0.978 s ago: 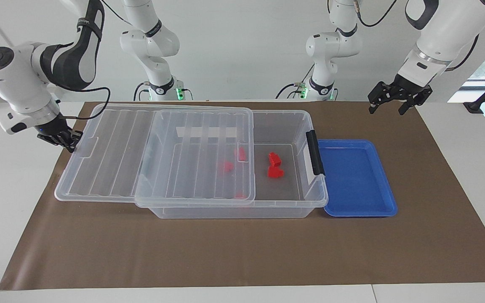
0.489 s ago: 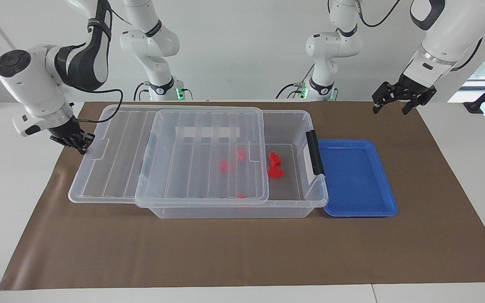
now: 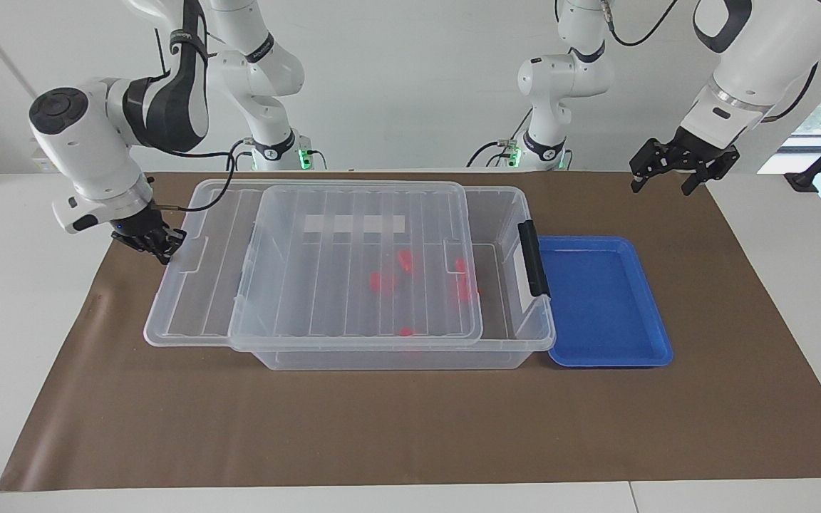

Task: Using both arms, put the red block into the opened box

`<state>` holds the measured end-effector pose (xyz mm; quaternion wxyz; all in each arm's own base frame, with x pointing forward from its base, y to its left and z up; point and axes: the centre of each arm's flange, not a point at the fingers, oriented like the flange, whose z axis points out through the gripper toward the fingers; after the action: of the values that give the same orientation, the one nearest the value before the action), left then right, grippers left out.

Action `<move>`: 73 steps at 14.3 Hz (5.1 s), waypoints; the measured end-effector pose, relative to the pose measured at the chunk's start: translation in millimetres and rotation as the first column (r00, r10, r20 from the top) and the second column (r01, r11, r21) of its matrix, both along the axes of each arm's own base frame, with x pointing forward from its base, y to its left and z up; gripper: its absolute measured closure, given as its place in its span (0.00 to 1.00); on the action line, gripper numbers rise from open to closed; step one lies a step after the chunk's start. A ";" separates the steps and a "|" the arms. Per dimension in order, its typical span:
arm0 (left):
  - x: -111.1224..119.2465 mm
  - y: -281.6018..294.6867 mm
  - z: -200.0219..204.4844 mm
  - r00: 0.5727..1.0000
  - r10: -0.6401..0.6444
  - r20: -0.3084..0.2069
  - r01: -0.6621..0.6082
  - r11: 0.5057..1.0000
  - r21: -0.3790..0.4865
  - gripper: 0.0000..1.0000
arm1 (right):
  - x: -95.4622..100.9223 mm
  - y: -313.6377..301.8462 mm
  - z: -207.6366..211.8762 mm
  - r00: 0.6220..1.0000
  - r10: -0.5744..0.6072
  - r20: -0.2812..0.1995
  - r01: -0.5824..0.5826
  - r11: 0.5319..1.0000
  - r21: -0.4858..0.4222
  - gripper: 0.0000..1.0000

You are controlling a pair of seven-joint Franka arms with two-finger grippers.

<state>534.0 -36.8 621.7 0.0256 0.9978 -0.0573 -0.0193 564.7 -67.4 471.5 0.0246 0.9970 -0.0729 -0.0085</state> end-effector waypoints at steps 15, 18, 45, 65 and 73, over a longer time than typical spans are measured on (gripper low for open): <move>-1.0 -1.6 -3.3 1.000 -0.004 -0.013 0.004 1.000 0.001 0.00 | 2.7 84.6 -0.7 0.998 -0.060 0.008 0.060 0.998 0.002 0.99; -1.0 -1.6 -3.4 1.000 -0.004 -0.013 0.004 1.000 0.001 0.00 | 2.5 86.5 -0.9 0.998 -0.065 0.008 0.065 0.998 0.002 0.99; -1.1 -1.4 -3.4 1.000 -0.004 -0.014 0.004 1.000 0.001 0.00 | 0.0 106.8 2.4 0.996 -0.088 -0.008 0.088 0.996 -0.001 0.99; -1.1 -1.3 -3.4 1.000 -0.003 -0.014 0.003 1.000 0.001 0.00 | -16.8 49.2 163.8 0.988 0.140 -0.059 -0.137 0.989 0.054 0.00; -1.1 -1.3 -3.4 1.000 -0.003 -0.014 0.003 1.000 0.001 0.00 | -19.4 46.9 168.5 0.989 0.135 -0.056 -0.132 0.990 0.059 0.00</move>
<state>532.9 -38.1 618.3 0.0255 0.9976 -0.0588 -0.0262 545.3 -20.4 639.9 -0.0004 0.9992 -0.0050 -0.0386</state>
